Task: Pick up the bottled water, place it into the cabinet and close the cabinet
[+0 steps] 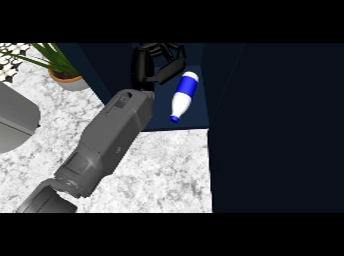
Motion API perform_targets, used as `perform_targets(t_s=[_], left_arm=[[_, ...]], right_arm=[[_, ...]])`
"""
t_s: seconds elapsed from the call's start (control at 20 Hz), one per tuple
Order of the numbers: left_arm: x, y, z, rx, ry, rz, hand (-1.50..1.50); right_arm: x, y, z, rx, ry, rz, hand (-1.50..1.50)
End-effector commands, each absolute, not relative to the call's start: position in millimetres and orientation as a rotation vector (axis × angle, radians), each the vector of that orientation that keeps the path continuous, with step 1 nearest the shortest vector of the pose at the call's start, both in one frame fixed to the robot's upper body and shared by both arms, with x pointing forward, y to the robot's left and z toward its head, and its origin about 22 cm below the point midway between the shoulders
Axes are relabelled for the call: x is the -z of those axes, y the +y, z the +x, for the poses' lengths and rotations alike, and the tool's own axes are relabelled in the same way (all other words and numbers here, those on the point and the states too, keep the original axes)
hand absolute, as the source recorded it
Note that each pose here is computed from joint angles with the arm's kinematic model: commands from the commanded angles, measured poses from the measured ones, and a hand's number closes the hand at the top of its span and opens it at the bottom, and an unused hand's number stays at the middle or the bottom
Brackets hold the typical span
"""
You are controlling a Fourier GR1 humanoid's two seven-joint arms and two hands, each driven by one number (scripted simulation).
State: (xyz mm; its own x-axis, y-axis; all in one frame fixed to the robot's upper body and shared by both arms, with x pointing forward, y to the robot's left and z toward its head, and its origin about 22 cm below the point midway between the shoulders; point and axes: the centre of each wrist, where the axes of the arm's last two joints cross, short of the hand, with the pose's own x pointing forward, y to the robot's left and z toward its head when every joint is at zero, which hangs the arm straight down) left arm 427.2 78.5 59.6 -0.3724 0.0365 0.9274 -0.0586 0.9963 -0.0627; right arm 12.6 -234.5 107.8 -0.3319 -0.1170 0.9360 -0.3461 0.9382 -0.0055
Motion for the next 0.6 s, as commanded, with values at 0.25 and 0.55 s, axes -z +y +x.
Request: perform_targets(t_s=[0.25,0.55], left_arm=[[-40.2,61.5,387.8,-0.062,-1.858,-0.376,1.5],[-10.5,49.9,327.7,-0.067,-1.769,-0.586,-1.5]], right_arm=[[-143.6,-224.9,15.9,-0.248,-1.952,0.332,-1.5],[-144.9,-222.9,12.0,-0.208,-1.934,0.31,-1.5]])
